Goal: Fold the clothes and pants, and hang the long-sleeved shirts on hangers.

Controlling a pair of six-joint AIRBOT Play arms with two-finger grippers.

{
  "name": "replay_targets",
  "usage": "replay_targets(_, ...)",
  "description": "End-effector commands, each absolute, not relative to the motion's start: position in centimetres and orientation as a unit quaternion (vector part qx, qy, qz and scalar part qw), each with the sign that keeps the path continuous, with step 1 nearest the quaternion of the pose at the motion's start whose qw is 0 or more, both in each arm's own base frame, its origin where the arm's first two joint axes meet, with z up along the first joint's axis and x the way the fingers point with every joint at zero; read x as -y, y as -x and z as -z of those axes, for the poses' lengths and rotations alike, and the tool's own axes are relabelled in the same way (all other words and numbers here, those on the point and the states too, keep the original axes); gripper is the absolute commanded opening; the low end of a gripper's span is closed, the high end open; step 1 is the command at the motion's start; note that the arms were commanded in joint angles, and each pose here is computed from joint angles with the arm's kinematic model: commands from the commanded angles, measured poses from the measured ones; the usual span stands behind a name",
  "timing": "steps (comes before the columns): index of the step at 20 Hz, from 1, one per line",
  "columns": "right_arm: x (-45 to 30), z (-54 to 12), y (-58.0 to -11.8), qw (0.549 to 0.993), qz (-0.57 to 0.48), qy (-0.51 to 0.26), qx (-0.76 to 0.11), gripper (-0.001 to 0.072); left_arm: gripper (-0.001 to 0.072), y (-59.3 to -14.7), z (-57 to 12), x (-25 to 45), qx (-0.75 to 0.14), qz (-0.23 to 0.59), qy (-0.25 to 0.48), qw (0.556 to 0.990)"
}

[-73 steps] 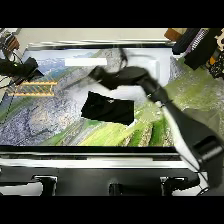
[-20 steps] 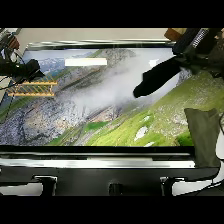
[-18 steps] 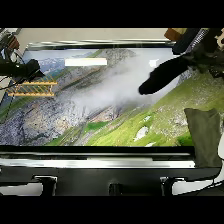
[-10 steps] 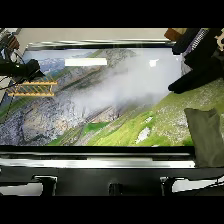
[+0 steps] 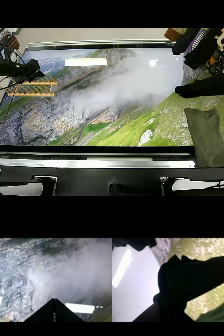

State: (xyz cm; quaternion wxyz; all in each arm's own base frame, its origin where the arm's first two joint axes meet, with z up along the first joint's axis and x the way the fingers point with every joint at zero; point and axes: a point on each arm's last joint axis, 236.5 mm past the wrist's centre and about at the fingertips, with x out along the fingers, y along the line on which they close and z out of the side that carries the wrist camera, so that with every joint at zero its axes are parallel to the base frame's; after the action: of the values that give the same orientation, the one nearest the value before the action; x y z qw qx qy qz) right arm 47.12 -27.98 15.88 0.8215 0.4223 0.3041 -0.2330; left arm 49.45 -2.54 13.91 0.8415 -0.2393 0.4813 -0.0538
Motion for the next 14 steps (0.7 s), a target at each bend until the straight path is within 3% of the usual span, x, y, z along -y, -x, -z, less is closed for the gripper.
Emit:
replay_targets(1,28.6,-15.1,-43.2,0.795,0.285,-0.407,-0.349,0.0028,0.0015,-49.3,-13.8,2.6,-0.484,0.052,0.242,0.839)
replay_targets(7,26.4,-14.2,-38.7,0.735,0.32,-0.426,-0.419,0.0028,0.0015,-49.3,-13.8,2.6,-0.485,0.048,0.249,0.837)
replay_targets(14,26.3,-10.0,-33.1,0.668,0.371,-0.385,-0.518,0.0028,0.0014,-48.9,-13.6,2.7,-0.493,0.05,0.247,0.832)
